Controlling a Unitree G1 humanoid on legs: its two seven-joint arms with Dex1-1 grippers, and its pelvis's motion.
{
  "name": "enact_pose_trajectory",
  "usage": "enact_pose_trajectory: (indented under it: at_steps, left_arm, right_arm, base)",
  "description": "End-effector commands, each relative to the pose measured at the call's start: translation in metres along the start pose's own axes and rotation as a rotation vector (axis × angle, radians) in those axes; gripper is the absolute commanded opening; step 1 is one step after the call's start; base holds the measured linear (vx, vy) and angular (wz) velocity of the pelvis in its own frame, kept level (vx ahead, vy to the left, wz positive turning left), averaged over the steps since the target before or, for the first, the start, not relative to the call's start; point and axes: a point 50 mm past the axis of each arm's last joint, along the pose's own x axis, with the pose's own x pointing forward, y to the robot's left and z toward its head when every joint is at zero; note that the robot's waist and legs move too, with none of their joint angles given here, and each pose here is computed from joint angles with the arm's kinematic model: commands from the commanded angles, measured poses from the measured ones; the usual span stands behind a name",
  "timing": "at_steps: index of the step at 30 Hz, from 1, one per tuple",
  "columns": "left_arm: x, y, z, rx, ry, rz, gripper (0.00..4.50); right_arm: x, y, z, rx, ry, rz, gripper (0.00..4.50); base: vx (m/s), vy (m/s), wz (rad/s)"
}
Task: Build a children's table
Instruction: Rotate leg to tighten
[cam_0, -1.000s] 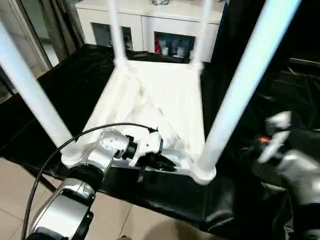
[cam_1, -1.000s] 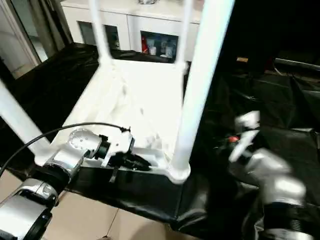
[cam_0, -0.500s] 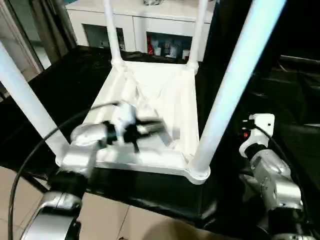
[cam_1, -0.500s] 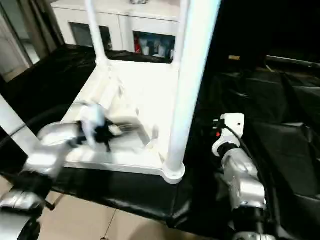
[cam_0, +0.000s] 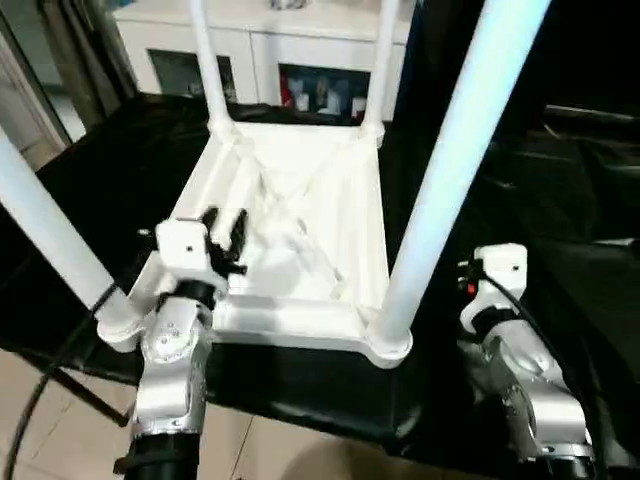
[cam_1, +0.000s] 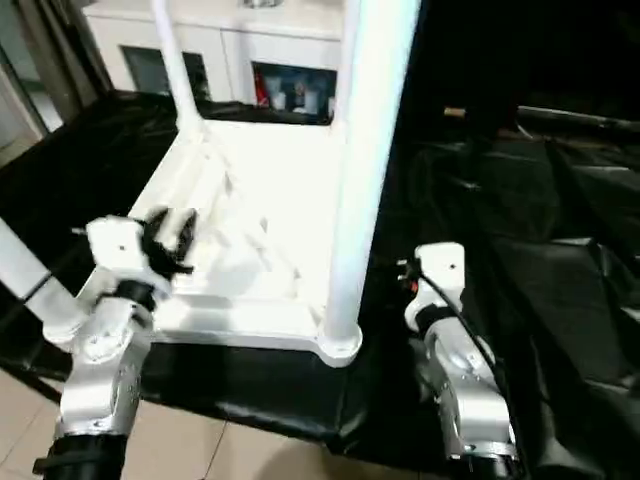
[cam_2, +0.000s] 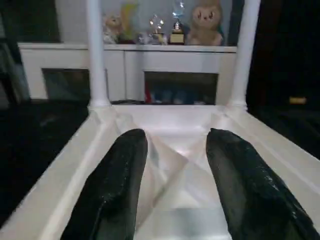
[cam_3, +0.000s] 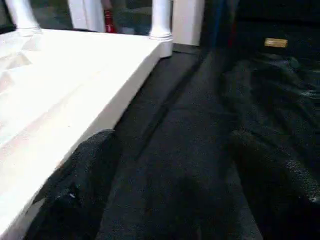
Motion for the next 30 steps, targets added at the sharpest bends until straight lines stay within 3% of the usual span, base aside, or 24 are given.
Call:
enact_pose_trajectory:
  at_steps: [1, 10, 30]
  left_arm:
    - [-0.002, -0.001, -0.002, 0.04, 0.021, 0.018, 2.3]
    - [-0.006, -0.004, -0.005, 0.08, 0.045, 0.02, 2.3]
    - [-0.006, -0.006, -0.006, 0.09, 0.06, 0.002, 2.3]
  right_arm:
    - [0.001, 0.0, 0.001, 0.002, 0.004, -0.011, 3.75]
    - [0.003, 0.009, 0.0, -0.01, 0.011, 0.028, 3.75]
    - [0.004, 0.015, -0.003, -0.025, 0.025, 0.054, 3.75]
  base:
    - [0.0, 0.0, 0.0]
    - [0.0, 0.0, 0.0]
    - [0.0, 0.0, 0.0]
